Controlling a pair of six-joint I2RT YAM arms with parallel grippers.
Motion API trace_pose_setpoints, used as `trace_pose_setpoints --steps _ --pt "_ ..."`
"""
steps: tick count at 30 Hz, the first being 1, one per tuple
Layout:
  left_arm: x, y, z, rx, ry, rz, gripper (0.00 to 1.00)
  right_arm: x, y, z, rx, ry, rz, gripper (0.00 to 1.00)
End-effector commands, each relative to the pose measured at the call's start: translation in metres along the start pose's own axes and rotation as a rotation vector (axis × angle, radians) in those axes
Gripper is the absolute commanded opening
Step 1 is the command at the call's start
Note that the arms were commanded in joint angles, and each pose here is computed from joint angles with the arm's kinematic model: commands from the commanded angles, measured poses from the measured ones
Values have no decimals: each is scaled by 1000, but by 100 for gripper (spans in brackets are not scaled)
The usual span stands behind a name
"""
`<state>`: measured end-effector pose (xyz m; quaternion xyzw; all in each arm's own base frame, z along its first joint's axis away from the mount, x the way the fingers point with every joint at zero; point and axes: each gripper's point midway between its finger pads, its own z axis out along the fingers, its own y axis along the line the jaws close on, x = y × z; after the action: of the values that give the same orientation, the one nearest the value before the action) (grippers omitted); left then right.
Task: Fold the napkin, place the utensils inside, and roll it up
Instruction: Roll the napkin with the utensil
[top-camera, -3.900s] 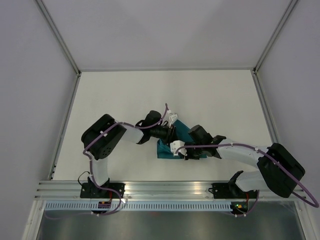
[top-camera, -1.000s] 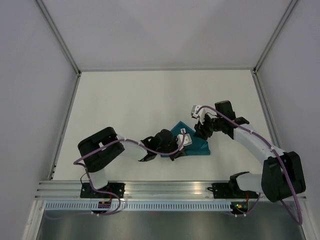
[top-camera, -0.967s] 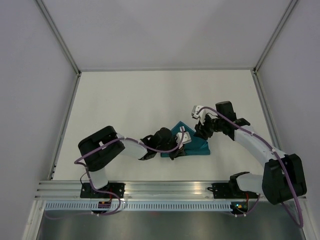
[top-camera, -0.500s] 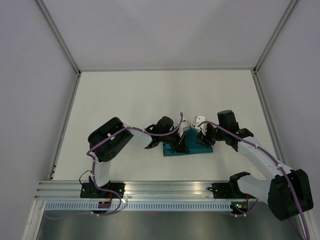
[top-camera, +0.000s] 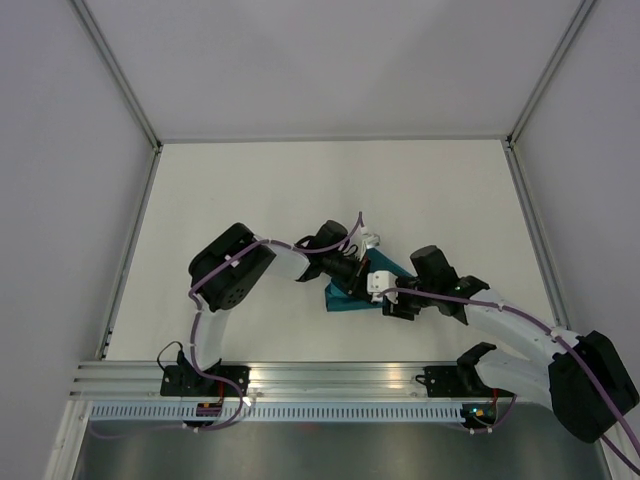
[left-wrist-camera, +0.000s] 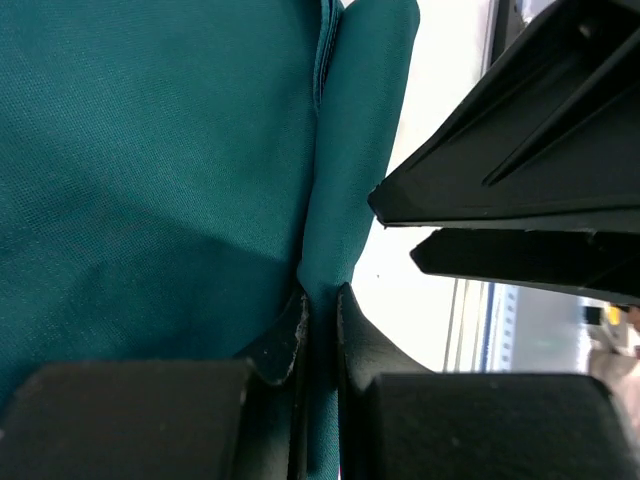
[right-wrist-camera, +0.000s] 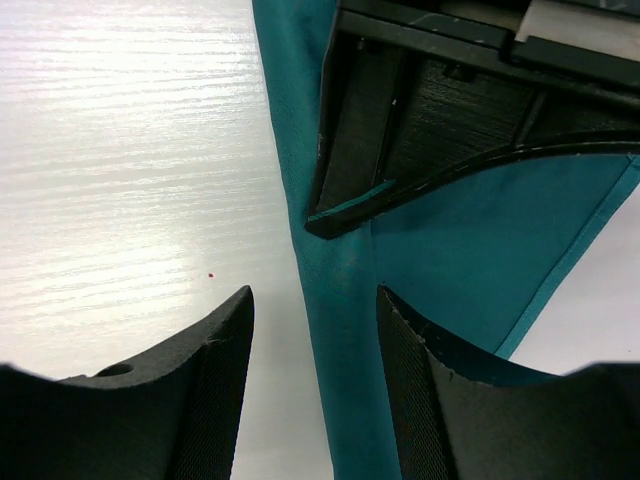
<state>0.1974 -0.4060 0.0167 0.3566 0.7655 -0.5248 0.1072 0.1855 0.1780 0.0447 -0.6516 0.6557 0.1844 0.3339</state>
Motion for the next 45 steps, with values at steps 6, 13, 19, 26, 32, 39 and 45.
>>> trace_pose_setpoints --steps 6,13,19,26,32,39,45 --pt "70 36 -2 -90 185 -323 2 -1 -9 13 60 5 -116 59" --pt "73 39 -1 -87 195 -346 2 -2 -6 21 61 6 -142 60" --pt "73 39 -1 -71 201 -356 2 -1 -1 30 33 19 -151 60" --pt "73 38 0 -54 211 -367 3 8 7 39 -5 56 -154 54" --pt "61 30 -1 -33 192 -351 16 20 14 43 -35 98 -135 32" --pt "25 15 -15 -8 97 -304 28 26 21 43 -70 126 -109 16" --pt "-9 13 -36 -74 -11 -240 30 28 30 44 -138 148 -71 13"
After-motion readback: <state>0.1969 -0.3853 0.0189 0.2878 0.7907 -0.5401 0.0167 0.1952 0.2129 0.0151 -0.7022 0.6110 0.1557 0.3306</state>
